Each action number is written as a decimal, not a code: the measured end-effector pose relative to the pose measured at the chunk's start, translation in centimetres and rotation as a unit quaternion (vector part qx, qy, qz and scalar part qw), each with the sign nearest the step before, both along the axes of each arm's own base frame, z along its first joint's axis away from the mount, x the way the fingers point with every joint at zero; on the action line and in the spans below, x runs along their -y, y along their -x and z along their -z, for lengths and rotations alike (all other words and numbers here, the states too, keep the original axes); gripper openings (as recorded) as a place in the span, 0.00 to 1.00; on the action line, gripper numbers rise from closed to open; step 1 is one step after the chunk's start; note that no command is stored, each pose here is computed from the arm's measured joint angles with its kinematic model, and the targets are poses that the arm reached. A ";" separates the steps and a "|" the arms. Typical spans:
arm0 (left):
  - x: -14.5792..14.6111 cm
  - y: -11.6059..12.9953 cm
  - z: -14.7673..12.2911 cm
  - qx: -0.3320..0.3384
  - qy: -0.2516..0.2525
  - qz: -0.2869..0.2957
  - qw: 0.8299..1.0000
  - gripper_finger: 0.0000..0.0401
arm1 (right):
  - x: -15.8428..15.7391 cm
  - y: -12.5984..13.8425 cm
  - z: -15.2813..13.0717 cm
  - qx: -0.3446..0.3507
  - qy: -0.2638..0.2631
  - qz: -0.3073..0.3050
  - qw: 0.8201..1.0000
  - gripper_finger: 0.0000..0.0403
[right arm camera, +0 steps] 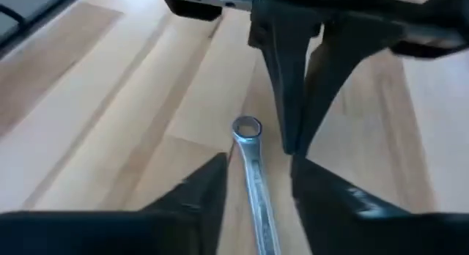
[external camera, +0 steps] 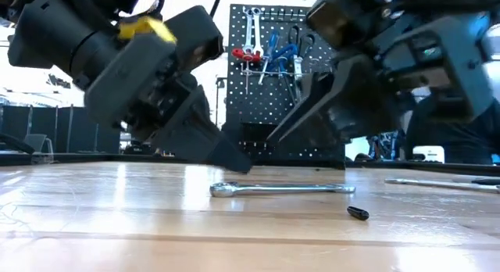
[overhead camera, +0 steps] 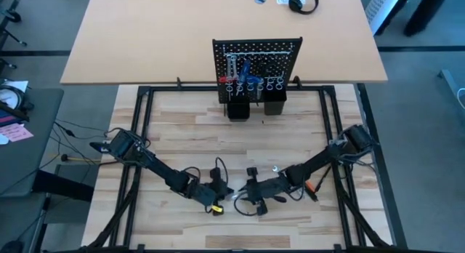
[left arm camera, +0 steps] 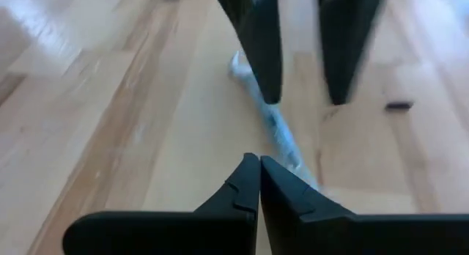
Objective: Hang tools onto peg board
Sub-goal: Hang the wrench on the pegboard
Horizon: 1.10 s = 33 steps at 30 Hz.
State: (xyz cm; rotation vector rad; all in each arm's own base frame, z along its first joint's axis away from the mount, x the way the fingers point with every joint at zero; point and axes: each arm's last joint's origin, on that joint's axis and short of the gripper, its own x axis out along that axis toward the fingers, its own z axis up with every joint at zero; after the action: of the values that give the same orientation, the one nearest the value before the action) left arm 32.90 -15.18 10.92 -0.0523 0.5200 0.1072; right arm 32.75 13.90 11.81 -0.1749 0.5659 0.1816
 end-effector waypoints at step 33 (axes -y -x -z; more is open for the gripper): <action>-0.4 0.7 -1.8 -0.006 0.028 -0.049 0.998 0.30 | 2.2 0.0 2.6 -0.068 0.010 0.026 0.997 0.09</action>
State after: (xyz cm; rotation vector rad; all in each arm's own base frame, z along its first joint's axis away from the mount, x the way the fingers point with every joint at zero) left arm 32.18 -14.75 12.73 -0.1318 0.5324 0.1883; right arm 32.78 11.66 9.20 -0.1674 0.7061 0.1389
